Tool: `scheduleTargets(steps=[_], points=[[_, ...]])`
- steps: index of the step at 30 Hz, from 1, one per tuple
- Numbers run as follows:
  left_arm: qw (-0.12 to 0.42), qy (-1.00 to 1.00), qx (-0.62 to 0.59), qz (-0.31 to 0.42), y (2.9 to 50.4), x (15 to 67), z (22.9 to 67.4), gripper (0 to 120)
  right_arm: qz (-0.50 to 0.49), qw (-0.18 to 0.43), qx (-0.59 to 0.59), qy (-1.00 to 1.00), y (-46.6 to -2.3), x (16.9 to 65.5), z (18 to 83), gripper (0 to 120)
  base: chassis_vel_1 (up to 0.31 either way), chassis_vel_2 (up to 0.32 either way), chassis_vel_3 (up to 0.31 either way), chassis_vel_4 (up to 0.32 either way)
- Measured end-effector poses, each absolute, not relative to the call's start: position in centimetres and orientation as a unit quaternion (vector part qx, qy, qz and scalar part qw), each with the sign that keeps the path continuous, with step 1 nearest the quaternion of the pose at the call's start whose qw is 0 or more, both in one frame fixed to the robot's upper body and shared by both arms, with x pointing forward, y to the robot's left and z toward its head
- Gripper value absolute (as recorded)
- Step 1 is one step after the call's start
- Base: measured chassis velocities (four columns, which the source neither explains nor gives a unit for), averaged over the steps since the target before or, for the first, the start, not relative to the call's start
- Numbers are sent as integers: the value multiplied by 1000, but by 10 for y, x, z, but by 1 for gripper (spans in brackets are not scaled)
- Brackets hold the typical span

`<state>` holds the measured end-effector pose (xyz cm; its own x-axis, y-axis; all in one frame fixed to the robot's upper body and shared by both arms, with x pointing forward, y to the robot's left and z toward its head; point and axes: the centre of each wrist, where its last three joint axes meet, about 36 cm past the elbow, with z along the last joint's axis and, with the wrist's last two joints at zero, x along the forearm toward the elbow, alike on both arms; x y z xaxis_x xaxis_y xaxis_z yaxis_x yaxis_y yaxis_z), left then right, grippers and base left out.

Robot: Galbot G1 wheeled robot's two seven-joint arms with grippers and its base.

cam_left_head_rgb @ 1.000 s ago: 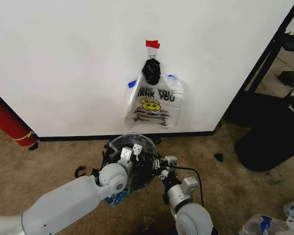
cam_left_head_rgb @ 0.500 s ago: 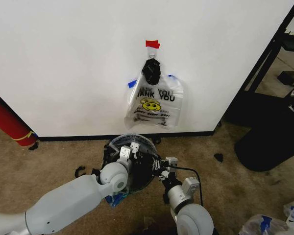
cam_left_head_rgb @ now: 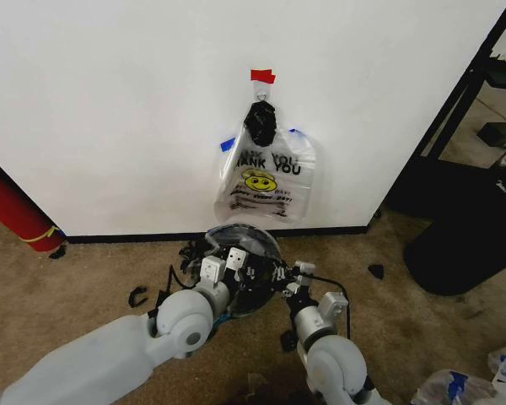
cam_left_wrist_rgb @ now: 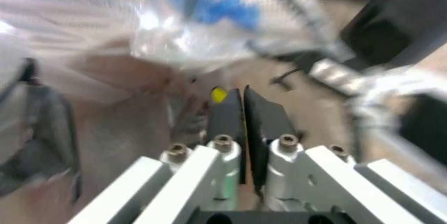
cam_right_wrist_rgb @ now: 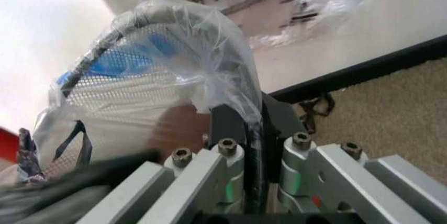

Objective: Pick up the garbage bag from the wall and place it over the trash bin.

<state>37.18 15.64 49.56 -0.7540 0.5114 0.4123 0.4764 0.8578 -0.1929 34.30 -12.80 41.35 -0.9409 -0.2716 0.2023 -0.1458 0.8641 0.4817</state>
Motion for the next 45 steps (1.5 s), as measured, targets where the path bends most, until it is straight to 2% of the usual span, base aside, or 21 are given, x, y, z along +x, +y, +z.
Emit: scheduleTargets(steps=[4, 6, 11, 15, 17, 20, 23, 29, 32, 34, 36, 39, 41, 45], points=[[184, -942, -268, 80, 169, 359, 524, 23, -243, 137, 98, -955, -134, 348, 412, 1, 0, 0, 0, 0], [179, -943, -267, 84, 171, 358, 527, 27, -243, 137, 97, -955, -135, 348, 412, 1, 0, 0, 0, 0], [105, -957, -244, 118, 189, 362, 550, 49, -248, 138, 92, -954, -139, 349, 411, 1, 0, 0, 0, 0], [93, -962, -236, 103, 199, 367, 548, 58, -252, 138, 90, -954, -141, 350, 411, 1, 0, 0, 0, 0], [96, -965, -226, 92, 210, 365, 540, 70, -254, 139, 86, -953, -144, 350, 411, 1, 0, 0, 0, 0], [102, -966, -218, 90, 216, 361, 531, 77, -256, 139, 84, -953, -147, 350, 411, 1, 0, 0, 0, 0], [116, -966, -216, 86, 228, 358, 508, 90, -256, 139, 84, -953, -152, 349, 414, 1, 0, 0, 0, 0], [105, -968, -218, 64, 245, 361, 481, 88, -253, 137, 83, -954, -157, 348, 419, 1, 0, 0, 0, 0], [113, -968, -217, 60, 251, 361, 473, 80, -249, 136, 81, -956, -159, 348, 419, 1, 0, 0, 0, 0], [124, -966, -217, 61, 253, 356, 465, 70, -248, 135, 81, -956, -160, 348, 420, 1, 0, 0, 0, 0], [127, -966, -217, 61, 254, 354, 461, 67, -248, 134, 81, -956, -160, 348, 420, 1, 0, 0, 0, 0], [137, -964, -218, 61, 255, 346, 451, 52, -249, 133, 80, -956, -160, 349, 421, 1, 0, 0, 0, 0], [138, -964, -217, 61, 255, 346, 449, 48, -250, 133, 80, -956, -160, 349, 421, 1, 0, 0, 0, 0], [133, -966, -213, 66, 254, 348, 447, 34, -251, 134, 80, -955, -158, 349, 421, 1, 0, 0, 0, 0]])
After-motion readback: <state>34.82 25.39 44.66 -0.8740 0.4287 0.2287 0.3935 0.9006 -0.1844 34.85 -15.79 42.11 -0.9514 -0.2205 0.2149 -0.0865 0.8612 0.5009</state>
